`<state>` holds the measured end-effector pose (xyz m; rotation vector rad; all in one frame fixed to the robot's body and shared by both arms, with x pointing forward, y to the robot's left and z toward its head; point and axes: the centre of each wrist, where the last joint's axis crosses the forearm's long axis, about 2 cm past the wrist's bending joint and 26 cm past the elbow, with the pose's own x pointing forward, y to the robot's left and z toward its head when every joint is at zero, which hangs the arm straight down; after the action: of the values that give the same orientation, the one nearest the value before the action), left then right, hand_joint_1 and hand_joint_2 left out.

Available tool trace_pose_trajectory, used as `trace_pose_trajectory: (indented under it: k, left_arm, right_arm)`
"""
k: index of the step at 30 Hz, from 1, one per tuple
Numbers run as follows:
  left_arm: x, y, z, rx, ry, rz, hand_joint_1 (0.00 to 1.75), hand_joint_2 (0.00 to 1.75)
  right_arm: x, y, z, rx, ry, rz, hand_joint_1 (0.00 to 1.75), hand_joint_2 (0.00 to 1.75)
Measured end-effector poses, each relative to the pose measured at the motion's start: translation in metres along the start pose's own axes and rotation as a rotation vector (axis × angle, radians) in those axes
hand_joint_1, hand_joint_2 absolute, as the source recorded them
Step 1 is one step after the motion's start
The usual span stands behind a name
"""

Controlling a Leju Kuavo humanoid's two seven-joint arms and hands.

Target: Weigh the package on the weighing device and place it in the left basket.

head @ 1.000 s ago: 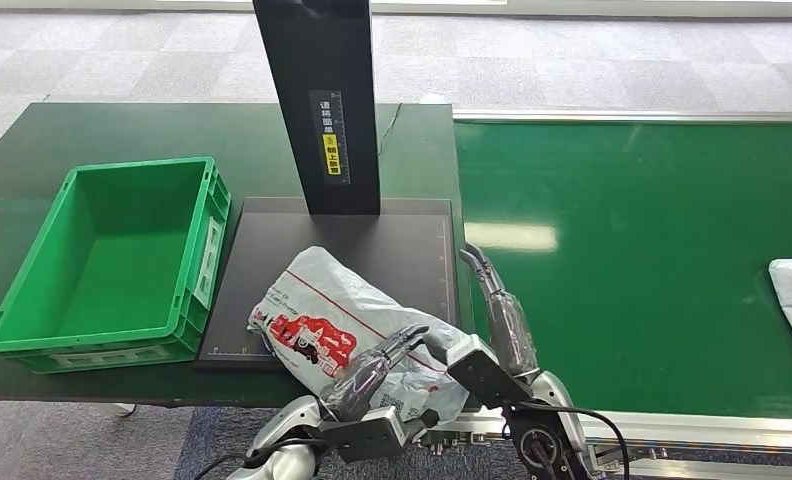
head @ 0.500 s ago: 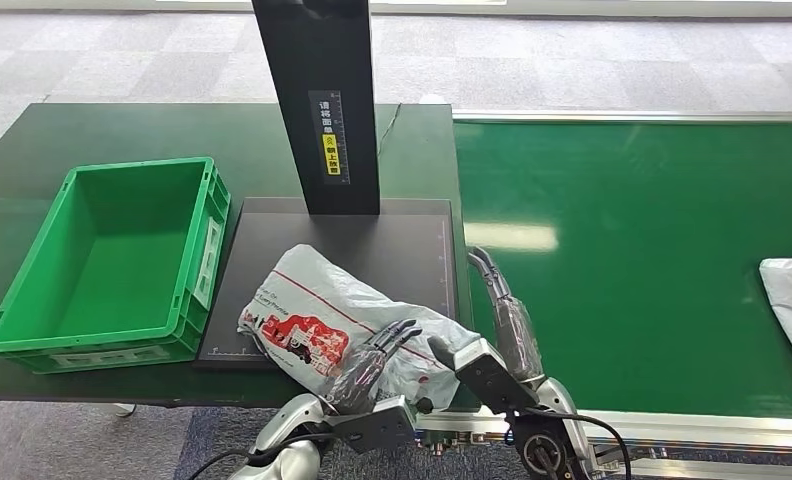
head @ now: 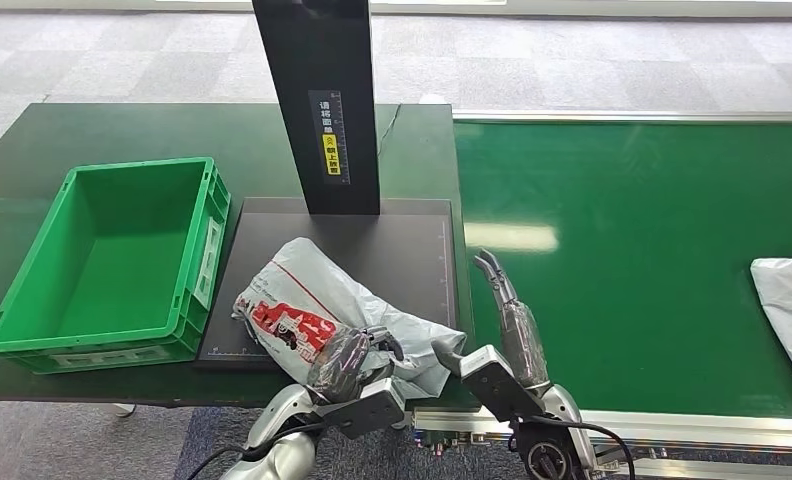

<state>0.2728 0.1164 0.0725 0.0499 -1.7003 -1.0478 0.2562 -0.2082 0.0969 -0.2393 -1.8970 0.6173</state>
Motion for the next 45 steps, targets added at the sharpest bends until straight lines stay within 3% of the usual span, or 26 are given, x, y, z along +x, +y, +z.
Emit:
trace_pose_trajectory:
  k: [12, 17, 22, 25, 30, 34, 39, 45]
  left_arm:
    - [-0.005, 0.005, 0.002, 0.072, 0.034, 0.002, 1.75, 1.75]
    - [-0.007, 0.013, 0.006, 0.234, 0.009, -0.014, 1.75, 1.75]
    - [0.001, 0.024, 0.01, 0.425, -0.105, -0.159, 1.75, 1.75]
    - [0.009, 0.037, 0.01, 0.51, -0.158, -0.406, 1.75, 1.75]
    - [0.018, 0.068, 0.006, 0.513, -0.233, -0.777, 1.75, 1.75]
    - [0.027, 0.099, 0.001, 0.582, -0.291, -0.901, 1.75, 1.75]
    - [0.052, 0.142, 0.001, 0.718, -0.375, -1.053, 1.75, 1.75]
    - [0.069, 0.163, 0.006, 0.799, -0.426, -1.096, 1.75, 1.75]
  right_arm:
    - [0.002, 0.0, 0.006, -0.007, 0.002, -0.007, 0.0, 1.75]
    - [0.004, 0.001, 0.011, -0.012, 0.004, -0.012, 0.0, 1.75]
    - [0.005, 0.0, 0.011, -0.011, -0.001, -0.016, 0.0, 1.75]
    - [0.006, -0.001, 0.01, -0.002, -0.007, -0.024, 0.0, 1.75]
    - [0.003, -0.002, 0.007, -0.005, -0.029, -0.037, 0.0, 1.75]
    - [-0.002, -0.004, 0.011, -0.007, -0.032, -0.042, 0.0, 1.75]
    - [-0.01, -0.005, 0.02, -0.017, -0.026, -0.039, 0.0, 1.75]
    - [-0.014, -0.006, 0.024, -0.01, -0.016, -0.031, 0.0, 1.75]
